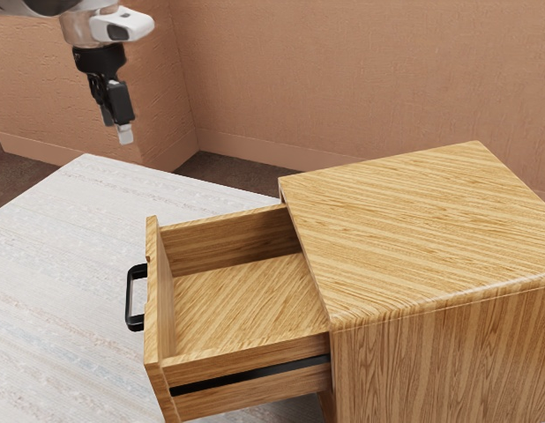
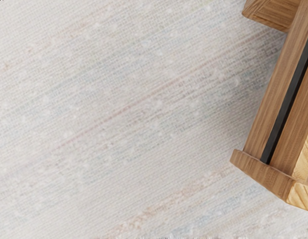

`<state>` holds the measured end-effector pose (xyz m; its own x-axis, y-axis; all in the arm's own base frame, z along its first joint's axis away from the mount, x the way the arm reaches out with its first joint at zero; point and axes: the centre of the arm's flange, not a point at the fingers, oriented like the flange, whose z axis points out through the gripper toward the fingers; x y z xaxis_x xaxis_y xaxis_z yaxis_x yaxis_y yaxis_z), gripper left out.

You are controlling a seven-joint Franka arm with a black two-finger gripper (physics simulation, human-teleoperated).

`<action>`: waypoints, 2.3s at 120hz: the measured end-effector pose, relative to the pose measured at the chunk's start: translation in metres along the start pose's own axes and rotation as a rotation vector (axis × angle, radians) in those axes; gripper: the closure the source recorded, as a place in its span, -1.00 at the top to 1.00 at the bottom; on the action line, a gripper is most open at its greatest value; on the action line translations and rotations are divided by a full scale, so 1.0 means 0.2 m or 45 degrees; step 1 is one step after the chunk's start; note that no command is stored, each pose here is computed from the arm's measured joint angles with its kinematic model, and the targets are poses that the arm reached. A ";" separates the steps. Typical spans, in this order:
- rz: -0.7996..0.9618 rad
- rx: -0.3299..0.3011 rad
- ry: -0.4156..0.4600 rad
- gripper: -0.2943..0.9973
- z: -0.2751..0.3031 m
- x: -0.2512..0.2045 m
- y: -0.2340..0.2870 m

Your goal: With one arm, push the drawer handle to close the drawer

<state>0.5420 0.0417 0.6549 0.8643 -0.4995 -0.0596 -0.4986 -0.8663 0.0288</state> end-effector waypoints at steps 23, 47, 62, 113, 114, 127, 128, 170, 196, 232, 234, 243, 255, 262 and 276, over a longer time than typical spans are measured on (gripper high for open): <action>0.094 -0.007 -0.003 0.54 0.00 -0.04 -0.05; 0.160 0.232 0.183 0.54 -0.66 -0.48 0.33; -0.003 0.114 0.015 0.54 -0.33 -0.93 0.32; 0.151 -0.086 -0.144 0.30 0.56 -1.05 0.47; 0.160 -0.083 -0.141 0.27 0.57 -1.05 0.48; 0.263 -0.064 -0.121 -0.07 0.68 -1.03 0.57; 0.271 -0.062 -0.119 -0.09 0.68 -1.02 0.57; 0.544 0.024 -0.014 -0.59 0.73 -0.69 0.89; 0.549 -0.005 0.020 -0.65 0.74 -0.65 0.97; 0.507 -0.077 -0.011 -0.67 0.79 -0.60 1.14; 0.505 -0.078 -0.013 -0.67 0.79 -0.60 1.15; 0.492 -0.081 -0.019 -0.67 0.80 -0.59 1.17; 0.475 -0.075 -0.024 -0.67 0.80 -0.59 1.18; 0.469 -0.054 -0.029 -0.67 0.78 -0.59 1.17; 0.464 0.001 -0.036 -0.67 0.74 -0.58 1.16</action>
<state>0.3156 -0.1009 0.5218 0.6277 -0.7750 -0.0730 -0.7736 -0.6315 0.0527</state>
